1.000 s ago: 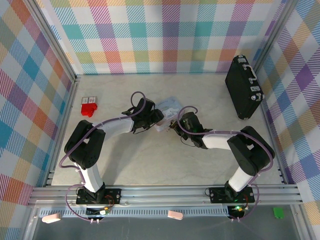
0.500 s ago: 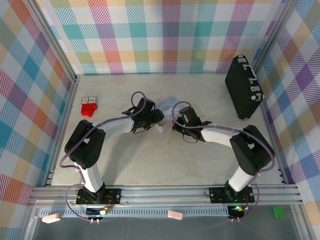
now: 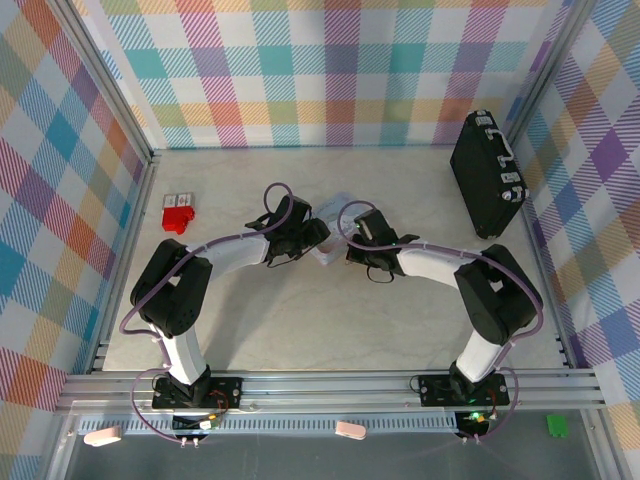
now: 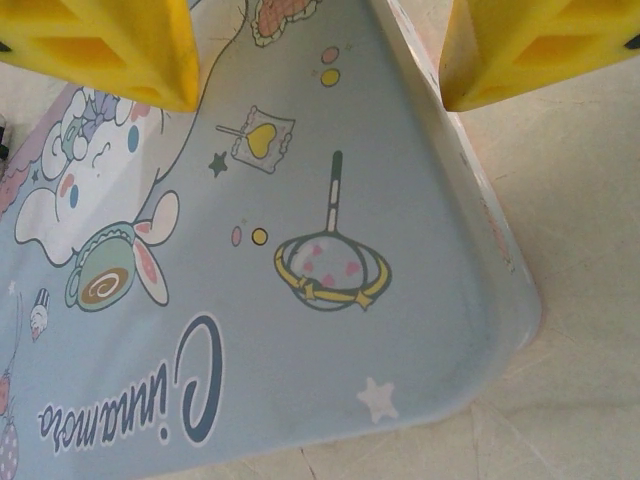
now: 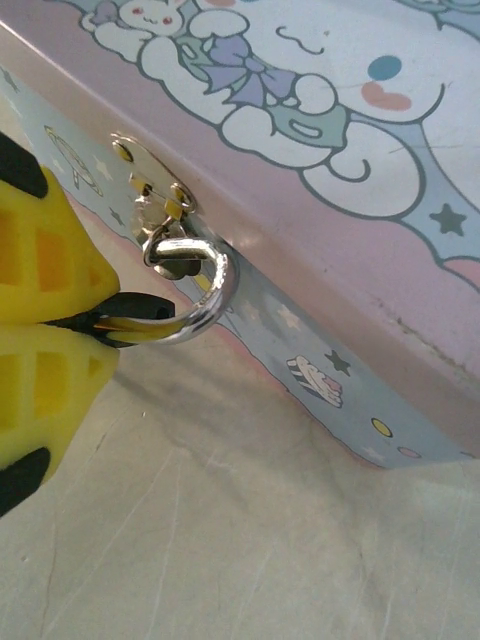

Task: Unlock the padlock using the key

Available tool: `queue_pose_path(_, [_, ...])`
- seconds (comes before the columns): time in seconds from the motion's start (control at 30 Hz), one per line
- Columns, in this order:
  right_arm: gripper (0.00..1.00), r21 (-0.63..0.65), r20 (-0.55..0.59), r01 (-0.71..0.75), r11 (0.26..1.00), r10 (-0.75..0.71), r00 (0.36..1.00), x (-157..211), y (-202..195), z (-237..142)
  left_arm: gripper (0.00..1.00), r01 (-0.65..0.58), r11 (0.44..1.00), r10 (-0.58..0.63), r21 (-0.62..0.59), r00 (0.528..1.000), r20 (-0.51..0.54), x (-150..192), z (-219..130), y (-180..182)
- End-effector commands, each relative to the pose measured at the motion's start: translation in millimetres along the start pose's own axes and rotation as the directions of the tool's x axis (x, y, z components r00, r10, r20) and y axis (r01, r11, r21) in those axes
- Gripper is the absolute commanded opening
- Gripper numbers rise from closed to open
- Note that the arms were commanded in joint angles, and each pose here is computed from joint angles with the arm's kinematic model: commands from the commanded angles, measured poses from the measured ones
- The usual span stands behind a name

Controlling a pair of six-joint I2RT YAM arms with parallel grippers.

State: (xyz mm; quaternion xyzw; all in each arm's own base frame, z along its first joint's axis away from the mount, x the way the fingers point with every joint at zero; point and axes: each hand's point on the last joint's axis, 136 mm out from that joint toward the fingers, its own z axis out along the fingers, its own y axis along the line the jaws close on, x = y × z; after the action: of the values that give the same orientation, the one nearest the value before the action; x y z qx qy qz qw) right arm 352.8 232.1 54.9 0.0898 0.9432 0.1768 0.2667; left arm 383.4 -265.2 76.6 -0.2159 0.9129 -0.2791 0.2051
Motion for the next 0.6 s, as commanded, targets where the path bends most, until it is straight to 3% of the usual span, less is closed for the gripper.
queue_pose_path(0.0, [0.00, 0.110, -0.013, 0.025, 0.994, -0.024, 1.000, -4, -20, 2, 0.62, -0.004, 0.974, -0.012, -0.228, 0.998, -0.069, 22, 12, 65])
queue_pose_path(0.27, [0.01, 0.032, -0.074, -0.018, 0.999, 0.021, 0.997, -9, 5, 9, 0.63, -0.015, 0.974, -0.004, -0.225, 0.996, -0.084, 27, 14, 64])
queue_pose_path(0.4, [0.00, -0.034, -0.092, -0.201, 0.979, 0.198, 0.976, -22, -16, 16, 0.63, -0.019, 0.971, 0.003, -0.237, 0.998, -0.068, 25, 12, 65])
queue_pose_path(0.57, [0.01, -0.086, -0.121, -0.182, 0.980, 0.171, 0.978, -26, -6, 11, 0.63, -0.021, 0.969, 0.004, -0.247, 0.998, -0.067, 26, 11, 69])
